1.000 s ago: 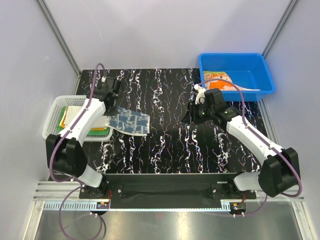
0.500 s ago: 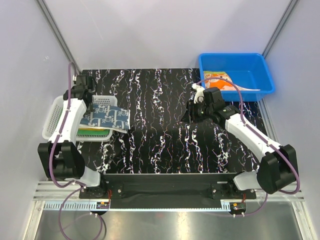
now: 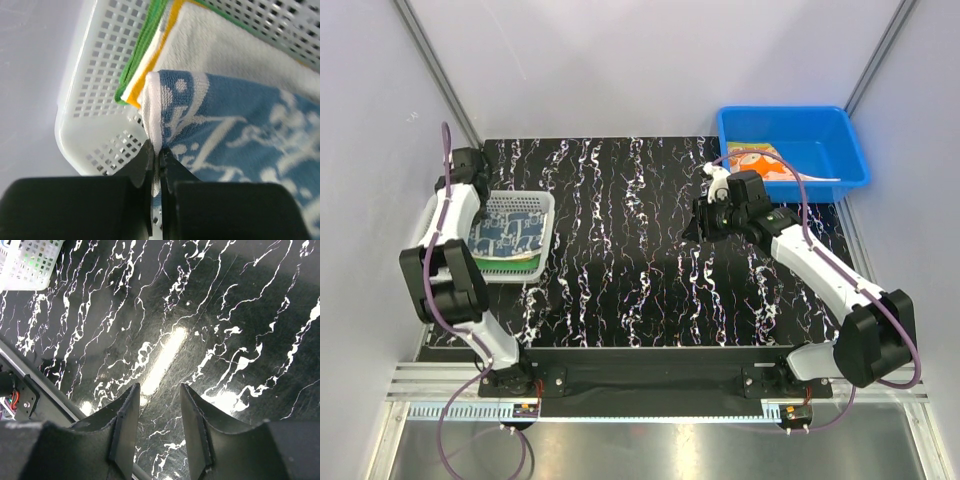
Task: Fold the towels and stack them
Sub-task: Neatly place the folded towel into the bin, then grab crumpled towel
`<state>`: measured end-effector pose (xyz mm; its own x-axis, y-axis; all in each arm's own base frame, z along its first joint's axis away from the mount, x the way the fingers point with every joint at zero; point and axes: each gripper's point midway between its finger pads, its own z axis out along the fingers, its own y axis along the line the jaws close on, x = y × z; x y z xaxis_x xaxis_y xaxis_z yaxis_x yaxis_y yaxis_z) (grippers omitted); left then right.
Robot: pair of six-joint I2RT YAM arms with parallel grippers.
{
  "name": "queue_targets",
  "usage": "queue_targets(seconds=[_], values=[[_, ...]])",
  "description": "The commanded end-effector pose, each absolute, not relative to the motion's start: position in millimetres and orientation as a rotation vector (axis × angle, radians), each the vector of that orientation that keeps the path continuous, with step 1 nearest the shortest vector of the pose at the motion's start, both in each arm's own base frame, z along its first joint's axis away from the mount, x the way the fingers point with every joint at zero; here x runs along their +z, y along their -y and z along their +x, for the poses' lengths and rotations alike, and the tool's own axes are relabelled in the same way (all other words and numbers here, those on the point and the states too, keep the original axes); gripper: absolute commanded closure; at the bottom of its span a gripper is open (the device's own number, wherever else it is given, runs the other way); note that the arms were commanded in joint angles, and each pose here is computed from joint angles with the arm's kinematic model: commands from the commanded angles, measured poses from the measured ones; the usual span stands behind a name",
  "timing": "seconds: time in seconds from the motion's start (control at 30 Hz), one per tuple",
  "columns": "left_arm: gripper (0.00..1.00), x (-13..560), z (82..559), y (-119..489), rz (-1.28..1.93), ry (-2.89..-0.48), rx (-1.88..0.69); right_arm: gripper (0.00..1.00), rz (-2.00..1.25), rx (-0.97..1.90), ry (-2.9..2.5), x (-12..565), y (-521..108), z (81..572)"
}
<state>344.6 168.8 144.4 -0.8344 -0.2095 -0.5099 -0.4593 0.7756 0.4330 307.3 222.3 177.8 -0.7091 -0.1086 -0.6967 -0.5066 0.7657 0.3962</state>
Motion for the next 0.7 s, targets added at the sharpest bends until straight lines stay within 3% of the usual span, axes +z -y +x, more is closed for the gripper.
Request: queue_targets(seconds=[0.0, 0.07, 0.1, 0.13, 0.2, 0.23, 0.27, 0.3, 0.33, 0.47, 0.5, 0.57, 0.6, 0.67], values=[[1.0, 168.6, 371.8, -193.5, -0.582, -2.409, 0.846, 0.55, -0.472, 0.719, -2.214, 201.2, -222.9, 318.6], [0.94, 169.8, 378.8, -197.6, -0.607, -2.393, 0.864, 0.54, -0.456, 0.701, -2.221, 203.5, -220.3, 319.7], [0.71, 170.9, 381.0, -199.0, -0.613, -2.389, 0.871, 0.54, -0.451, 0.696, -2.218, 206.6, -219.2, 319.7], [0.55, 173.6, 387.7, -200.3, -0.618, -2.382, 0.871, 0.52, -0.439, 0.684, -2.222, 207.9, -217.5, 320.3], [0.41, 172.1, 384.0, -200.7, -0.667, -2.394, 0.887, 0.47, -0.42, 0.678, -2.216, 214.9, -215.7, 320.4], [0.36, 173.8, 384.5, -200.0, -0.681, -2.389, 0.884, 0.4, -0.387, 0.664, -2.215, 217.7, -213.2, 322.2], [0.28, 175.1, 383.2, -197.8, -0.71, -2.379, 0.87, 0.13, -0.356, 0.648, -2.206, 222.3, -210.8, 325.4], [0.18, 175.4, 380.1, -191.3, -0.712, -2.391, 0.858, 0.01, -0.313, 0.622, -2.196, 227.9, -206.5, 328.9], [0.06, 186.3, 378.9, -185.8, -0.714, -2.365, 0.83, 0.0, -0.228, 0.558, -2.188, 232.1, -196.5, 337.0], [0.01, 195.5, 379.6, -120.5, -0.613, -2.369, 0.433, 0.0, -0.033, 0.349, -2.074, 277.9, -160.1, 374.3], [0.01, 197.0, 396.0, -71.9, -0.455, -2.368, 0.1, 0.0, -0.001, 0.298, -2.081, 277.5, -152.0, 387.6], [0.01, 215.5, 390.6, -31.3, -0.339, -2.299, -0.116, 0.0, 0.092, 0.178, -2.032, 306.9, -116.3, 415.9], [0.01, 226.5, 391.2, 1.0, -0.238, -2.272, -0.269, 0.0, 0.13, 0.116, -2.068, 294.5, -103.9, 434.4], [0.01, 242.3, 381.7, 29.5, -0.162, -2.231, -0.358, 0.0, 0.203, 0.034, -2.036, 316.3, -78.5, 456.4]])
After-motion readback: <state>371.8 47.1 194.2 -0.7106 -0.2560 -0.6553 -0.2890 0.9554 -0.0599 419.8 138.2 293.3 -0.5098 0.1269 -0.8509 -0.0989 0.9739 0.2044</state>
